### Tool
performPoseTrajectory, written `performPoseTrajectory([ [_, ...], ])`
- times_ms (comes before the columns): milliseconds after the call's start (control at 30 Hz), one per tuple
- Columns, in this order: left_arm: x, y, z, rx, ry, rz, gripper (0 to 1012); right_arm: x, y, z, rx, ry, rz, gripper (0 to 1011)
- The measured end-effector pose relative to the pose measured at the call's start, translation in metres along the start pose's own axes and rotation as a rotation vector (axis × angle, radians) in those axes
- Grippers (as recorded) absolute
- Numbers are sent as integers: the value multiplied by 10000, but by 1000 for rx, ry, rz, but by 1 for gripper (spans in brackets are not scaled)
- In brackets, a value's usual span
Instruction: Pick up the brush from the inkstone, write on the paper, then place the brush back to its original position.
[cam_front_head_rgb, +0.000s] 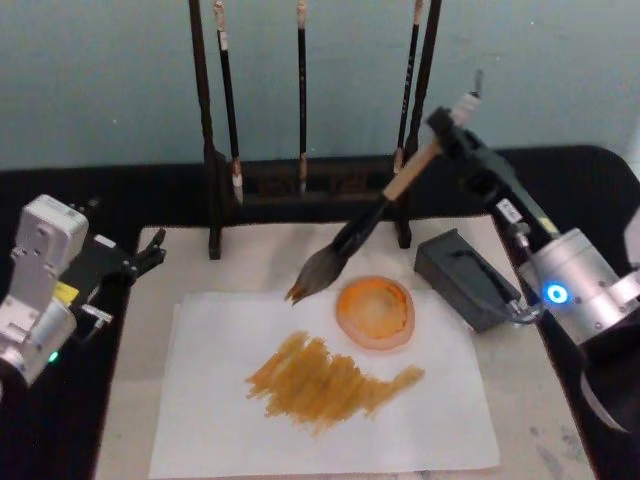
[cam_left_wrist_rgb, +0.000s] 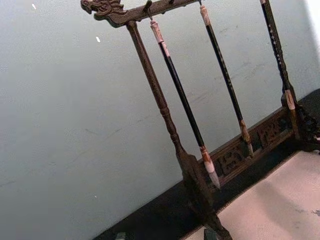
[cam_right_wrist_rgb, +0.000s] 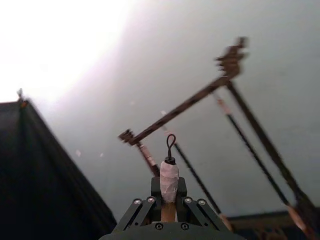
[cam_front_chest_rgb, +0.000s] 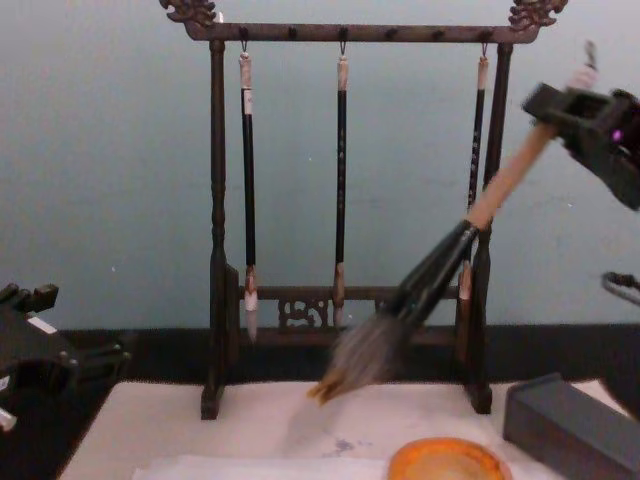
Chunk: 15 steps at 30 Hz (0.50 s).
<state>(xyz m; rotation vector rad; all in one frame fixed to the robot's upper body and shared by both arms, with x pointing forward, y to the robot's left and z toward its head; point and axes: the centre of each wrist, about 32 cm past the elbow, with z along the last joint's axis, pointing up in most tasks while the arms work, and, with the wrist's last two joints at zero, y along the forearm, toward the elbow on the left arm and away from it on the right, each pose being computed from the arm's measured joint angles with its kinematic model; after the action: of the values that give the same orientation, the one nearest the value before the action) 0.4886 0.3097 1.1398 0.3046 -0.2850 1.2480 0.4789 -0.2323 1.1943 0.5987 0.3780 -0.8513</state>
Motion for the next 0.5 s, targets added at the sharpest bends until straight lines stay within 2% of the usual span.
performPoseTrajectory([
  [100, 0, 0, 0, 0, 0, 0, 1010, 44, -79, -4, 8, 58, -57, 163],
  [333, 0, 0, 0, 0, 0, 0, 1010, 136, -215, 34, 1, 104, -131, 163],
  [500, 0, 0, 0, 0, 0, 0, 1009, 229, -311, 93, -5, 159, -163, 163],
])
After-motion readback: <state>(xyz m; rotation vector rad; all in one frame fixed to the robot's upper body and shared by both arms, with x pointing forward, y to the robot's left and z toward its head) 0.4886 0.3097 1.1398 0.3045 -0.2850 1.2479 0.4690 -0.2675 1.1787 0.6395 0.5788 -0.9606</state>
